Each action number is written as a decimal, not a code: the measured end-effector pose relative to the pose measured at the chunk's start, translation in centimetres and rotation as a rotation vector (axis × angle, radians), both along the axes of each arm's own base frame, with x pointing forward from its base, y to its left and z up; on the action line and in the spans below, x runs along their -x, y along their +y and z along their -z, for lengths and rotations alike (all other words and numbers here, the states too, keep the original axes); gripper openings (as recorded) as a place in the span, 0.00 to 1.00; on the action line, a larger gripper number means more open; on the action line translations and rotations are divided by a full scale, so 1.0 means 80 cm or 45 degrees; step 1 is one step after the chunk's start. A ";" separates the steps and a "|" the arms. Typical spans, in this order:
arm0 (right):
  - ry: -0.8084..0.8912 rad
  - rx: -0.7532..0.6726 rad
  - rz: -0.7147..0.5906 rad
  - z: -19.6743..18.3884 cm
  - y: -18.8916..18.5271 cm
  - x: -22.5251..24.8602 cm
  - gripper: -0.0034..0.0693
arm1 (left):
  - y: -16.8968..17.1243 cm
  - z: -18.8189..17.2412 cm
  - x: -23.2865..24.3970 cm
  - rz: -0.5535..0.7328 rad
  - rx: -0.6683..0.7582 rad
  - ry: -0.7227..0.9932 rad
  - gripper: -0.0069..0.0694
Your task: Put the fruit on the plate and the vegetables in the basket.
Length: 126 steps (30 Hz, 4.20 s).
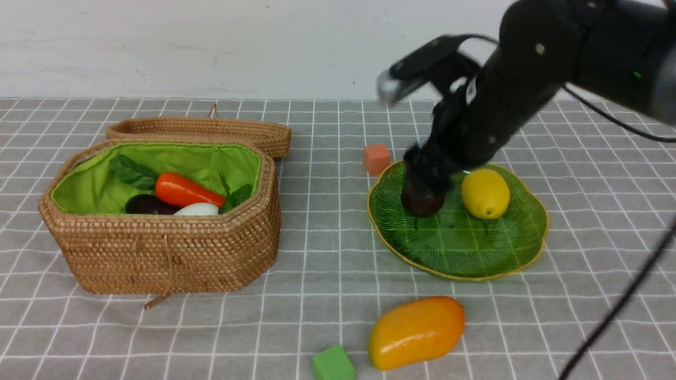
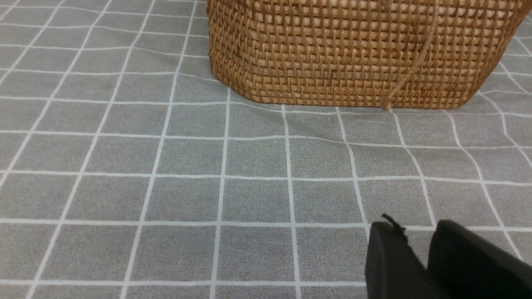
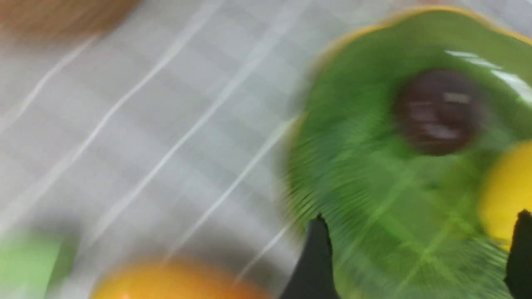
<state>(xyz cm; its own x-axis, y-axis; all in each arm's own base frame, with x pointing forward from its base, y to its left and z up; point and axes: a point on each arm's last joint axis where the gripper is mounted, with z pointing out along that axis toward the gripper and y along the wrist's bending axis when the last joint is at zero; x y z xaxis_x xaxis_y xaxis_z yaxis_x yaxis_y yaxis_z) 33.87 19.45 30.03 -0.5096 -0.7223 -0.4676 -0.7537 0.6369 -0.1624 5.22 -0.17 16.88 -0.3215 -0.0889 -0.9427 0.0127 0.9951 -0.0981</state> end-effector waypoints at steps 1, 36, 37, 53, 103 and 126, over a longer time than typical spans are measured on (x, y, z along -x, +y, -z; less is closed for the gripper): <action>0.020 0.077 -0.140 0.016 0.004 0.017 0.83 | 0.000 0.000 0.000 0.000 0.000 0.000 0.28; 0.134 0.342 -0.553 0.072 0.028 0.046 0.81 | 0.000 0.000 0.000 0.000 0.000 0.000 0.28; 0.108 0.299 -0.502 0.057 0.018 0.037 0.81 | 0.000 0.000 0.000 0.000 0.000 0.000 0.28; -0.206 0.042 -0.047 0.051 -0.058 -0.054 0.81 | 0.000 0.000 0.000 0.000 0.000 0.000 0.28; -0.686 -0.556 0.598 -0.190 -0.209 0.270 0.03 | 0.000 0.000 0.000 0.000 0.000 0.000 0.28; -0.837 -0.633 1.013 0.157 -0.242 0.358 0.04 | 0.000 0.000 0.000 0.000 0.000 0.000 0.28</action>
<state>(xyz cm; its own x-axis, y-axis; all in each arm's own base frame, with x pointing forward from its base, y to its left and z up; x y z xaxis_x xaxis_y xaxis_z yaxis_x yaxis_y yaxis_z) 5.24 0.12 17.44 -0.2903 0.0348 -0.9563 0.0292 0.9992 0.0275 5.22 -0.17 16.88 -0.3215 -0.0889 -0.9427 0.0127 0.9951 -0.0981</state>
